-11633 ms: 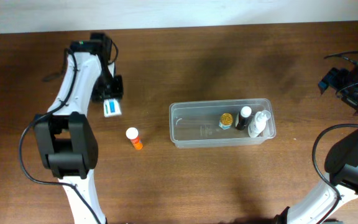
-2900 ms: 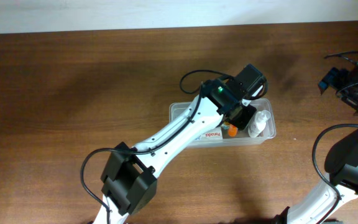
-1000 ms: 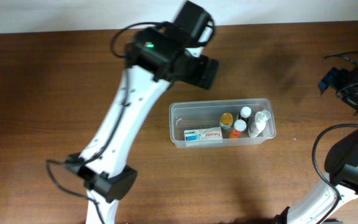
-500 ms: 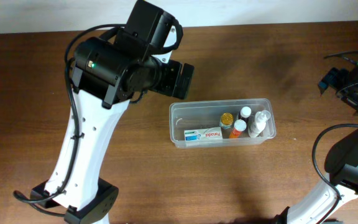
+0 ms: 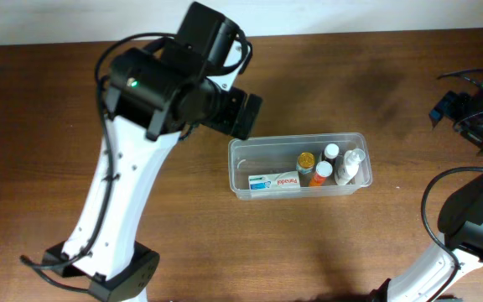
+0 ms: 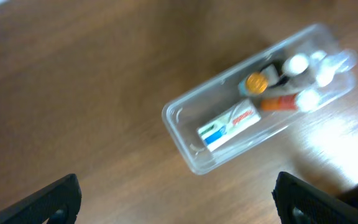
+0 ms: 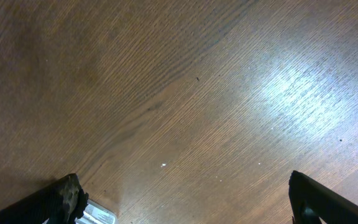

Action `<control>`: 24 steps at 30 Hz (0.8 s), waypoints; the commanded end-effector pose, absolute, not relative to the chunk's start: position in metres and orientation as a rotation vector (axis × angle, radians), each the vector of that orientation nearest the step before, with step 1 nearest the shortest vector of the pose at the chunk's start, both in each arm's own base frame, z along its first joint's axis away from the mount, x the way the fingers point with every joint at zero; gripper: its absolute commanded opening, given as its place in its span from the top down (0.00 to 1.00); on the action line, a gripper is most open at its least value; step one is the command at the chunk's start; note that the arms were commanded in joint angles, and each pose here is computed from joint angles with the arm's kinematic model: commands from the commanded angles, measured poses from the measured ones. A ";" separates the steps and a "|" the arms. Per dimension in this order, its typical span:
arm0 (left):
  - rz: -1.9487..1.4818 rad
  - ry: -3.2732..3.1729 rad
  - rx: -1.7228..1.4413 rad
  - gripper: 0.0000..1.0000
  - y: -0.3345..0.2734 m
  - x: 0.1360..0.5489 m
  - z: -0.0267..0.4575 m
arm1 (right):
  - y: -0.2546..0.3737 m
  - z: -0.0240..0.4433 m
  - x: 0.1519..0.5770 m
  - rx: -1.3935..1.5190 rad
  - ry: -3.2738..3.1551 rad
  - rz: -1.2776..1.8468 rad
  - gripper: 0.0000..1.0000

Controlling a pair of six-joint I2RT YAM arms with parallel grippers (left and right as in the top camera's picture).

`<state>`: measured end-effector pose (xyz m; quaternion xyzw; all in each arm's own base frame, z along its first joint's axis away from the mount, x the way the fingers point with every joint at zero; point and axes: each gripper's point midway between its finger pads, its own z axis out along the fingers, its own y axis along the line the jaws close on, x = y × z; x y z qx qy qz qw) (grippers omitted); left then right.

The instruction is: Pack container

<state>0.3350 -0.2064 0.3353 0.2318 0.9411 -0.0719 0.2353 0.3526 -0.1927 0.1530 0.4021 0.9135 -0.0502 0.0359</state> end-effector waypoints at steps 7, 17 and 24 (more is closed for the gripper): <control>-0.088 2.476 0.876 0.01 -0.215 0.359 0.284 | -0.193 0.155 0.352 1.246 2.797 -0.161 0.02; -0.157 2.348 0.750 0.01 -0.162 0.341 0.228 | -0.193 0.155 0.352 1.245 2.796 -0.161 0.01; -0.176 2.154 0.549 0.01 -0.105 0.313 0.201 | -0.193 0.155 0.352 1.246 2.797 -0.161 0.02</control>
